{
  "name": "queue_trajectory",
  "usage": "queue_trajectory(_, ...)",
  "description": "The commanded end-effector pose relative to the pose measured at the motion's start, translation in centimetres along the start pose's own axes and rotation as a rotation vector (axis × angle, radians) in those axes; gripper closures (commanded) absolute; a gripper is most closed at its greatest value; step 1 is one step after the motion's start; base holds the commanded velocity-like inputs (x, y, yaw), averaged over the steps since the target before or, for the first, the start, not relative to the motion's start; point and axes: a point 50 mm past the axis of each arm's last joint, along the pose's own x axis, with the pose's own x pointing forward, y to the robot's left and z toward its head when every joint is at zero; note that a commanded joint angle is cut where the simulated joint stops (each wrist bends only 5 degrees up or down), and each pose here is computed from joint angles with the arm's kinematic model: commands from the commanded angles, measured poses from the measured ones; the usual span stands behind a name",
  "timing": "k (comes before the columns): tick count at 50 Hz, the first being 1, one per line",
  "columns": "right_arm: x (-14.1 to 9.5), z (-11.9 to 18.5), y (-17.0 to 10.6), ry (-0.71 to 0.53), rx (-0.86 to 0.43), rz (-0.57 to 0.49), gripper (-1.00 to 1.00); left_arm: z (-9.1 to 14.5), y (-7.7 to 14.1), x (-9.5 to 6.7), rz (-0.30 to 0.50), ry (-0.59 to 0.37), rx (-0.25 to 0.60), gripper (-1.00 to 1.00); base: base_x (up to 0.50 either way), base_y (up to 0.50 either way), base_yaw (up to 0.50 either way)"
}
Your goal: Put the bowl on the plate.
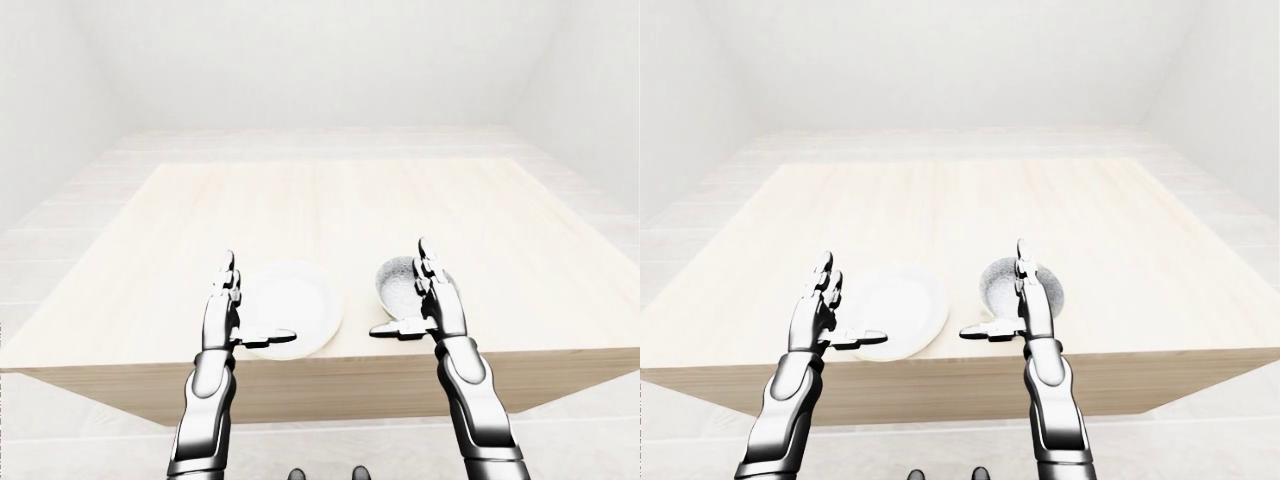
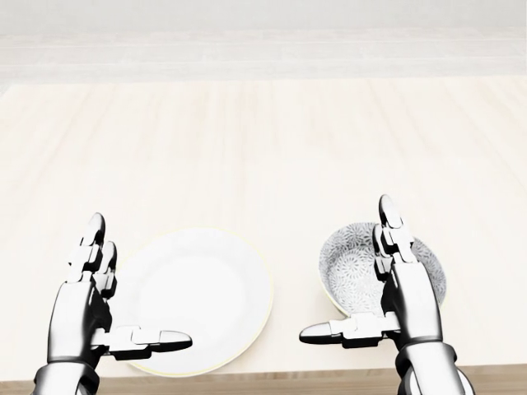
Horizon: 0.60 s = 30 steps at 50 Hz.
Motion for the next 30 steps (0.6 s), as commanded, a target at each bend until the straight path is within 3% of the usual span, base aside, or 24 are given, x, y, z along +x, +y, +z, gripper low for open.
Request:
queue_trajectory(1,-0.10,-0.05,-0.12,0.002,-0.005,-0.001,-1.00,-0.20,0.12,0.00,0.006,0.003,0.003,-1.00,0.02,0.19,0.00)
queue_trajectory(30,-0.43,0.24,-0.25,-0.011,-0.002,-0.003,-1.00,-0.30,0.19,0.21,0.010,0.004,0.015,-1.00,0.02,0.16,0.00)
